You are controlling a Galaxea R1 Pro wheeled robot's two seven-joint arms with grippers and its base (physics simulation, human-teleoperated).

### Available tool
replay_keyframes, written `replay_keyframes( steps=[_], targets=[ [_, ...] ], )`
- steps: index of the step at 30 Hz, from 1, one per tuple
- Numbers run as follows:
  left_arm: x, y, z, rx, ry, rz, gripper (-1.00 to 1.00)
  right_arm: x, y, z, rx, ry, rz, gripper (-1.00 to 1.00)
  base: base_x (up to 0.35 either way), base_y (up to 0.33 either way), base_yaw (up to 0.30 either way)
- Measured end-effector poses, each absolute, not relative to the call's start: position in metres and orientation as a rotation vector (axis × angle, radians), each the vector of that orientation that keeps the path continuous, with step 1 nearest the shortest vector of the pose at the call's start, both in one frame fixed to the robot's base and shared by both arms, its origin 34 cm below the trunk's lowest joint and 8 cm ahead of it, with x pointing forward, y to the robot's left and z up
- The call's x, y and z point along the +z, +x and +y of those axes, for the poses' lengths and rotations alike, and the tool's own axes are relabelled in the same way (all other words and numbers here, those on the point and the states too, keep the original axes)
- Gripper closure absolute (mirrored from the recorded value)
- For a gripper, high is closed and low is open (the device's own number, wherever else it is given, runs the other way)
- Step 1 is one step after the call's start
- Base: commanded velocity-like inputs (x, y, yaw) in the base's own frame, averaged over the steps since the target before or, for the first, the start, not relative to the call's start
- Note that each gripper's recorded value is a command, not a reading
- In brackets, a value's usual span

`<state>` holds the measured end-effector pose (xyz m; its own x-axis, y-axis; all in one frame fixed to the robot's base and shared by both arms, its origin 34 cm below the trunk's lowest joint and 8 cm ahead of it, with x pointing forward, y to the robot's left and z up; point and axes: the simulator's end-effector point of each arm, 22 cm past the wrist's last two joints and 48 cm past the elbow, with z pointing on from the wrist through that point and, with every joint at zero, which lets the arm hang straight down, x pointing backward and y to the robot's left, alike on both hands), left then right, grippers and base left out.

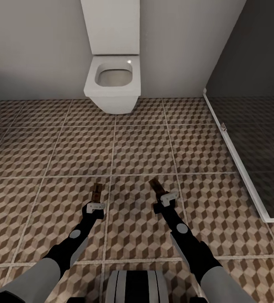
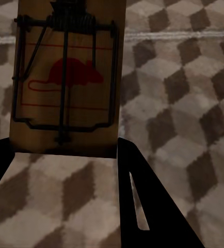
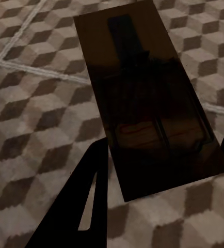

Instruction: Take the four mousetraps from the cabinet in the bathroom and place them on the bathroom floor. Make sure all four end up on the same floor surface, and ensure that at least two of them are either under or directly next to the same bathroom sink.

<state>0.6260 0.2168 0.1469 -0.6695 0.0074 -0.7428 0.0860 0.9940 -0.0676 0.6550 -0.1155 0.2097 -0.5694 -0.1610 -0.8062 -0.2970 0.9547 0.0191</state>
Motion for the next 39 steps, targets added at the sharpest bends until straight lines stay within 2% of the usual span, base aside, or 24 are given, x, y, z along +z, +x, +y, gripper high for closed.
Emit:
replay_keyframes(
  steps=[16, 39],
  targets=[
    [0.145, 0.624, 0.217, -0.122, 0.064, 2.305, 1.00, 0.223, 0.667, -0.115, 0.187, -0.313, 2.150, 1.00, 0.000, 0.000, 0.000],
    [0.104, 0.592, 0.207, -0.145, 0.102, 2.381, 1.00, 0.178, 0.644, -0.115, 0.202, -0.310, 2.225, 1.00, 0.000, 0.000, 0.000]
  ],
)
